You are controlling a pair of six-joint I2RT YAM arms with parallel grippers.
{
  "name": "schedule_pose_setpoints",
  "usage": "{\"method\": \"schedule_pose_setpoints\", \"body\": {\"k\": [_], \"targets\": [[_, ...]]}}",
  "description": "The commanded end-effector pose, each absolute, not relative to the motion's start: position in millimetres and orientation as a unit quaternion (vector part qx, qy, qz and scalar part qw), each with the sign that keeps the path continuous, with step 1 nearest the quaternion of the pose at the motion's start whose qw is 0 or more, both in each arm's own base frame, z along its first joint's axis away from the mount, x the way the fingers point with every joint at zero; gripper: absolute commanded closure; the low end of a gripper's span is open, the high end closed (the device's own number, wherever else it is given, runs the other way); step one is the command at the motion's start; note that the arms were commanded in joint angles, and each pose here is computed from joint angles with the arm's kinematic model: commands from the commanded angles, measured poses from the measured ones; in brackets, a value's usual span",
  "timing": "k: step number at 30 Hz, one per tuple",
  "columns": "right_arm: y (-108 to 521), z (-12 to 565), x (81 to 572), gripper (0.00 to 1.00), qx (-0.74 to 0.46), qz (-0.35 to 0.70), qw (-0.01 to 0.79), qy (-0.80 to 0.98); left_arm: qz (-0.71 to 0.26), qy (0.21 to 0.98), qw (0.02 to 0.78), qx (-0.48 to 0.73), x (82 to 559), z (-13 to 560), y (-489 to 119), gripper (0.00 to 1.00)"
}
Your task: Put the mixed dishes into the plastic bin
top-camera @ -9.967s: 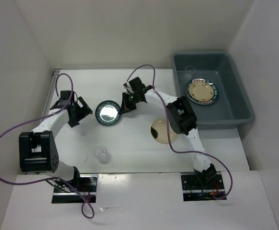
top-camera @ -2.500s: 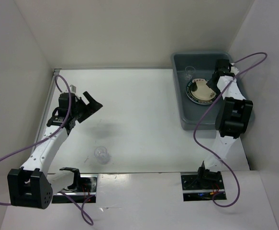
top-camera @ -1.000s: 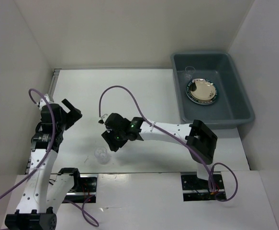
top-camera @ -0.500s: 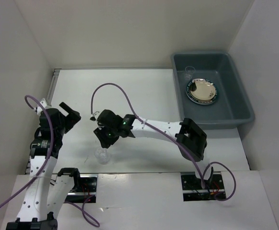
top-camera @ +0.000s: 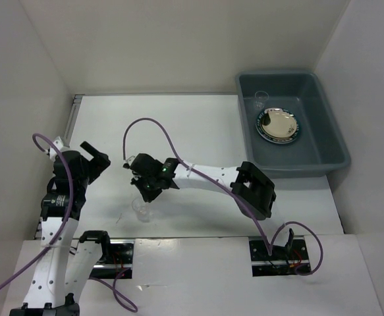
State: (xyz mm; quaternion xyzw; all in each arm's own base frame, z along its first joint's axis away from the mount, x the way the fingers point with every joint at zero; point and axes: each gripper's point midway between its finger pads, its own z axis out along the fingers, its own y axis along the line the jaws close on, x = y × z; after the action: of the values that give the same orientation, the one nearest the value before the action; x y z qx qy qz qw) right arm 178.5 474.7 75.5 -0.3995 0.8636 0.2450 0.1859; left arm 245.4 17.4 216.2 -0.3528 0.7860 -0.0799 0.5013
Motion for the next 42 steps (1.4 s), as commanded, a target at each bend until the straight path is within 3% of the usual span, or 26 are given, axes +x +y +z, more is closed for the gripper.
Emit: {"method": "schedule_pose_setpoints", "body": {"k": [1,5,6,9,13,16,23,33,42], "targets": [[476,152,209,0.99,-0.367,0.234,0.294,0.851,-0.084,0.771,0.518,-0.360,245,225,19,0.00],[432,228,283,0.99,-0.264,0.190,0.393,0.860,-0.089,0.770,0.522,-0.356,244,227,17,0.00],[408,252,321,0.99,-0.217,0.176,0.427,0.860,-0.089,0.770,0.523,-0.356,243,226,17,0.00],[312,302,399,0.99,-0.052,0.108,0.509,0.852,-0.092,0.765,0.530,-0.355,243,230,17,0.00],[173,330,459,0.99,0.113,0.024,0.544,0.831,-0.096,0.763,0.534,-0.351,242,232,15,0.00],[73,323,469,0.99,0.213,-0.054,0.530,0.819,-0.100,0.763,0.537,-0.347,242,232,12,0.00],[-60,268,425,0.99,0.343,-0.138,0.459,0.808,-0.109,0.768,0.535,-0.334,242,232,4,0.00],[-55,165,377,0.99,0.344,-0.145,0.356,0.857,-0.110,0.769,0.536,-0.330,241,231,0,0.00],[-32,115,383,0.99,0.331,-0.091,0.317,0.884,-0.113,0.768,0.540,-0.325,240,233,-2,0.00]]}}
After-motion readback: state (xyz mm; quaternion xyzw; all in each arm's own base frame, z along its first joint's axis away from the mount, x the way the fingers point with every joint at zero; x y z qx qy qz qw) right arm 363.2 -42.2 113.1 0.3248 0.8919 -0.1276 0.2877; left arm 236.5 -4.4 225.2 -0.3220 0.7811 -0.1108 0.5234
